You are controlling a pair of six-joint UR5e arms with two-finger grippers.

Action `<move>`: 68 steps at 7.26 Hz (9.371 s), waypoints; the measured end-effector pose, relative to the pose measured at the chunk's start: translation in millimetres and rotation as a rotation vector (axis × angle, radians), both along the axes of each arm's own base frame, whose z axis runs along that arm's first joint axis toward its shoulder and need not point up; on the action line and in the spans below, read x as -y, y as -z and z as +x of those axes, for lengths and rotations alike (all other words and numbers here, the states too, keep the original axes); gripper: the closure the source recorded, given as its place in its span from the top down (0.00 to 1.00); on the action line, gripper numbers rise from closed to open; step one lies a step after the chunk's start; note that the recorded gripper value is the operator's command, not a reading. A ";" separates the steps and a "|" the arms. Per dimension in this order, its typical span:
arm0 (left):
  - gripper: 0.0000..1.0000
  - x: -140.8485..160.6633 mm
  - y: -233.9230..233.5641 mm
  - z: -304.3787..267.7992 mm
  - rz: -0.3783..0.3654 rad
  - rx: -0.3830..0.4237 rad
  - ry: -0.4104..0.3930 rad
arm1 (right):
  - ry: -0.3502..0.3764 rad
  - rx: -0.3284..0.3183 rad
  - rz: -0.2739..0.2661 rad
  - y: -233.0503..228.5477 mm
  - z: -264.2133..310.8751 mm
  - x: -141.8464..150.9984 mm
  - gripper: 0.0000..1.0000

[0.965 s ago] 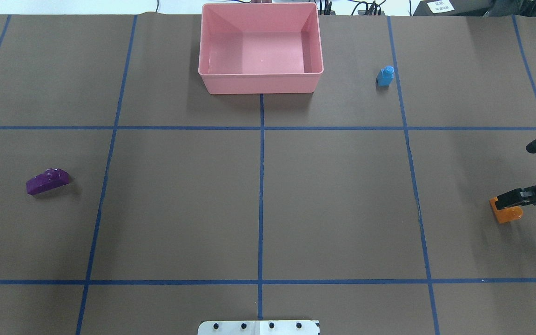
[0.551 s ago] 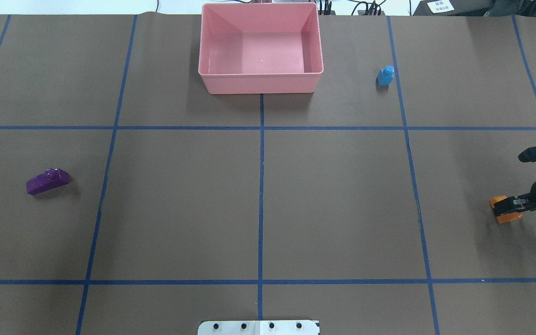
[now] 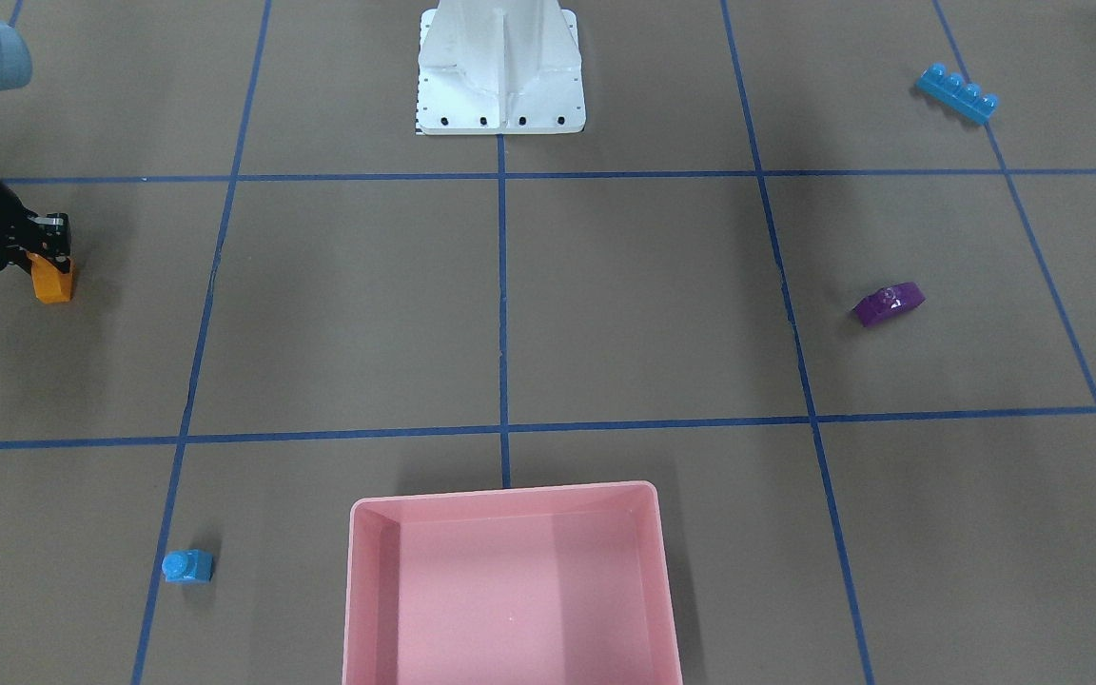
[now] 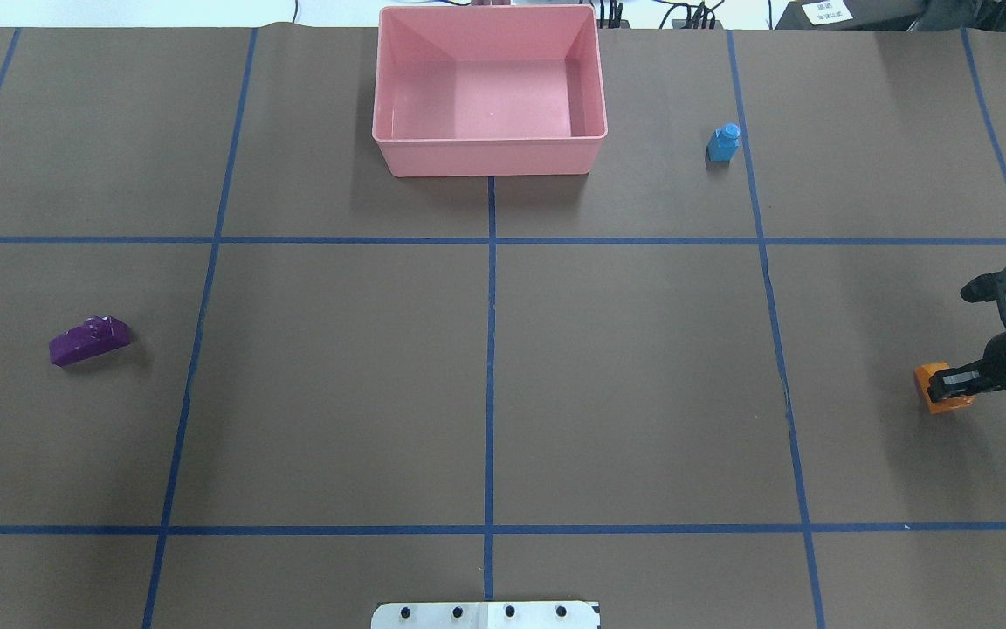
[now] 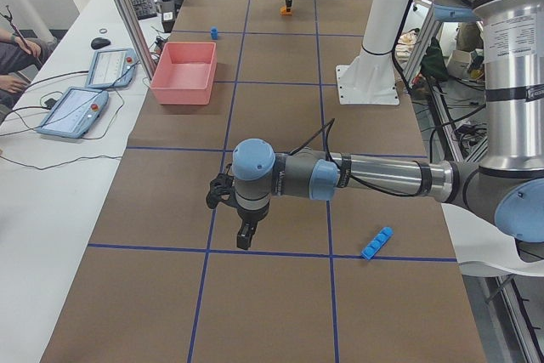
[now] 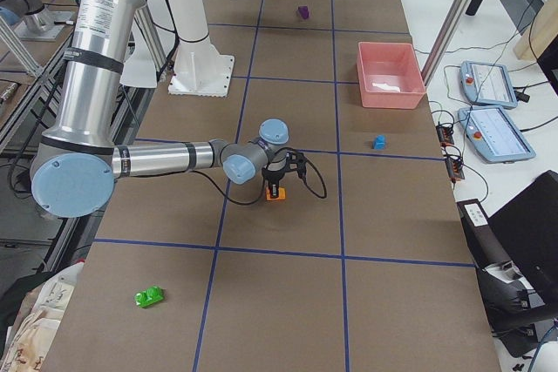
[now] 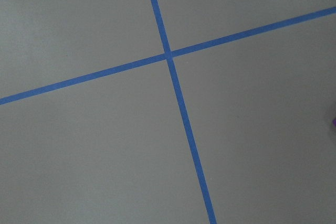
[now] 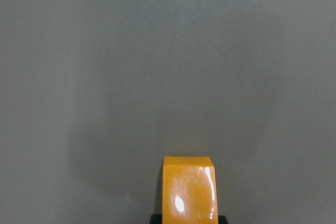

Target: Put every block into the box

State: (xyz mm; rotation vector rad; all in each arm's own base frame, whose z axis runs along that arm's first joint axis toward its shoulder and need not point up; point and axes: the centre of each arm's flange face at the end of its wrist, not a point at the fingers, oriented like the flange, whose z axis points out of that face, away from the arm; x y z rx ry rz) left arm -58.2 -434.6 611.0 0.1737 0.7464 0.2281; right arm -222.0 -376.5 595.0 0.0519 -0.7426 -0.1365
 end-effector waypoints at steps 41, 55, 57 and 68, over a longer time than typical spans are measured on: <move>0.00 -4.3 49.9 339.6 0.345 -0.055 -0.369 | -0.112 0.037 -0.008 230.2 25.0 205.0 1.00; 0.00 146.8 396.9 449.9 -0.217 -0.345 0.378 | -0.087 0.093 0.144 223.6 -0.3 249.6 1.00; 0.00 218.1 436.0 494.1 -0.265 -0.276 0.427 | -0.082 0.095 0.156 218.1 -10.9 271.0 1.00; 1.00 273.1 446.9 541.0 -0.214 -0.242 0.388 | -0.062 0.028 0.072 191.8 -70.8 354.0 1.00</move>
